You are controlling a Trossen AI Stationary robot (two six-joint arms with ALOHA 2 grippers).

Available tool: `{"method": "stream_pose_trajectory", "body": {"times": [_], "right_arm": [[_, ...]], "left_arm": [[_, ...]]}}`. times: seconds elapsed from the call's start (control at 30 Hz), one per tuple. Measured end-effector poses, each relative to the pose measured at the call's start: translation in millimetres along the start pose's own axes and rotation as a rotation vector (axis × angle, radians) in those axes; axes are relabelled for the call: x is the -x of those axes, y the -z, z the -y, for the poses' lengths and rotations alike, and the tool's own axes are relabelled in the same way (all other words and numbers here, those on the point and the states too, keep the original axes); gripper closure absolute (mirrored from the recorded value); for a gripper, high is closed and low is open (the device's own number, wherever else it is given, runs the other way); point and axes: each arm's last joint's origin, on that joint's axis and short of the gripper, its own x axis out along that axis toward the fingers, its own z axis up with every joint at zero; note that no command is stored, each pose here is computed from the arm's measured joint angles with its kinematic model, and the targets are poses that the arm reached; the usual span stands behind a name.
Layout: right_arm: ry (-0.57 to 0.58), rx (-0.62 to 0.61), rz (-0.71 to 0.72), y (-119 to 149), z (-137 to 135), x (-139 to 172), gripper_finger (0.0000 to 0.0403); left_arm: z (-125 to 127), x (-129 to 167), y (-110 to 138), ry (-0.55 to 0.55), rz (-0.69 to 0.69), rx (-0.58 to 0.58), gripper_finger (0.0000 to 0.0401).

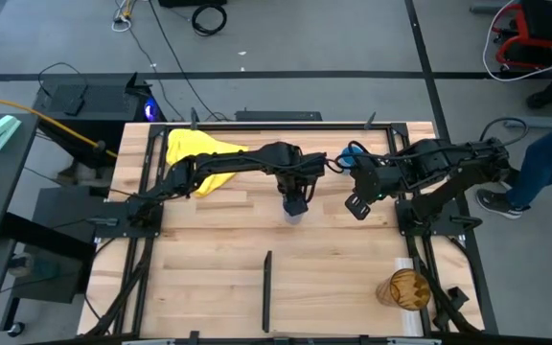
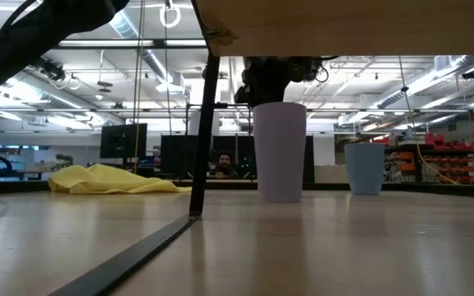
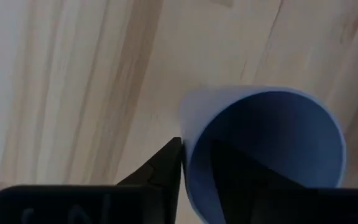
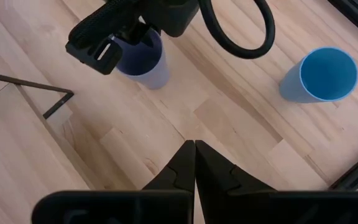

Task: Stack small to large cups/mugs on shelf
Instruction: Put the purple cup on the shelf

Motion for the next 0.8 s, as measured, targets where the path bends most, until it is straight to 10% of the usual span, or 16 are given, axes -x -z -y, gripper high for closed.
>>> {"method": "stream_pose_trajectory", "body": {"times": [0.8], "right_arm": [[-0.002, -0.019, 0.001, -0.1, -0.1, 0.1, 0.0355]], "left_arm": [[23.0, 12.0, 0.3, 0.15, 0.048, -0.001, 0.0264]]}}
